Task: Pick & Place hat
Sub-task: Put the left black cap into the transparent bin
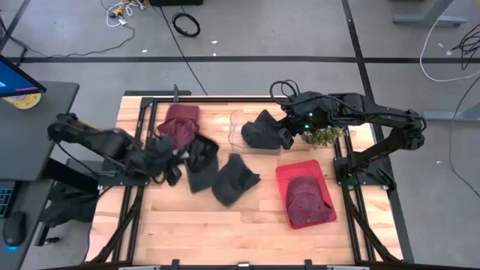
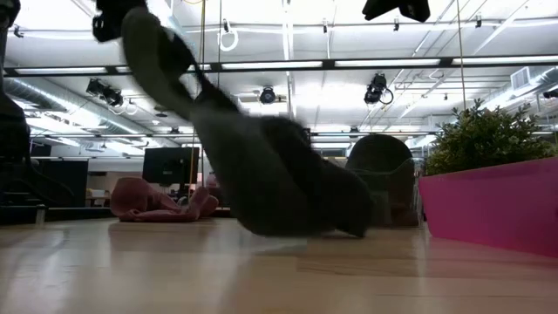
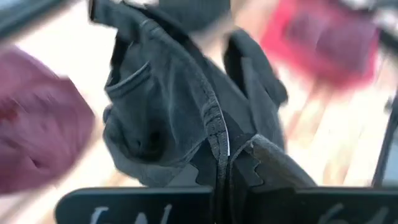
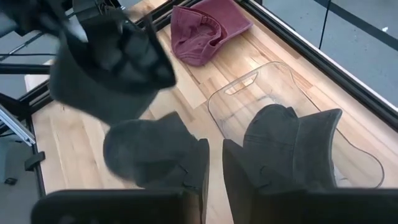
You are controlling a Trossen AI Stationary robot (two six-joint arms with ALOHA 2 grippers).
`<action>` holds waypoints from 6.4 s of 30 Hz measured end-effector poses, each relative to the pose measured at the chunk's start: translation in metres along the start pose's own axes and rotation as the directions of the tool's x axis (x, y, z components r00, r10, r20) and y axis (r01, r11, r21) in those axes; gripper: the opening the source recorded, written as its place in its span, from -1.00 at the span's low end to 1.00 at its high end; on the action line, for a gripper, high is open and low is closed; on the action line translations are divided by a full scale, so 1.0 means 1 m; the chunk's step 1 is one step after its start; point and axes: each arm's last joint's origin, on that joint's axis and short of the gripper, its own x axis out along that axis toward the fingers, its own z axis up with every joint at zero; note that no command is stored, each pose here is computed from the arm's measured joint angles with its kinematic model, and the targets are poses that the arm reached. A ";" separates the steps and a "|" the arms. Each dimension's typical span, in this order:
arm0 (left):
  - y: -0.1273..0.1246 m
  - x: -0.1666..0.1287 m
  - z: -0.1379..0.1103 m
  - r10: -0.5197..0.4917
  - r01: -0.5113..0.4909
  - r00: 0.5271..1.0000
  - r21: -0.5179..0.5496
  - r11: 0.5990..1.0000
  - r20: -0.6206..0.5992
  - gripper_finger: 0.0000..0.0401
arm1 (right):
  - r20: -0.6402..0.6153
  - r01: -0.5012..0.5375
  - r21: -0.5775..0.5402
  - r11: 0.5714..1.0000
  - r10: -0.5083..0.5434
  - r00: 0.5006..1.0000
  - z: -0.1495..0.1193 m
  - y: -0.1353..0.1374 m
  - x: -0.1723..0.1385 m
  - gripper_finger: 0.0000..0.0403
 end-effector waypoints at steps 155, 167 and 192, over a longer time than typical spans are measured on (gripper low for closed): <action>-0.001 -0.074 0.108 -0.374 0.207 0.815 0.380 0.901 0.443 0.49 | -0.310 0.045 -0.086 0.995 -0.070 0.948 0.031 -0.055 0.080 -0.99; 0.000 -0.072 0.106 -0.362 0.197 0.832 0.386 0.901 0.420 0.49 | -0.507 0.090 -0.099 0.991 -0.128 0.853 0.017 -0.061 0.136 -0.99; 0.000 -0.072 0.105 -0.363 0.212 0.834 0.366 0.906 0.415 0.49 | -0.621 0.132 -0.047 0.990 -0.132 0.773 0.008 -0.100 0.206 -0.98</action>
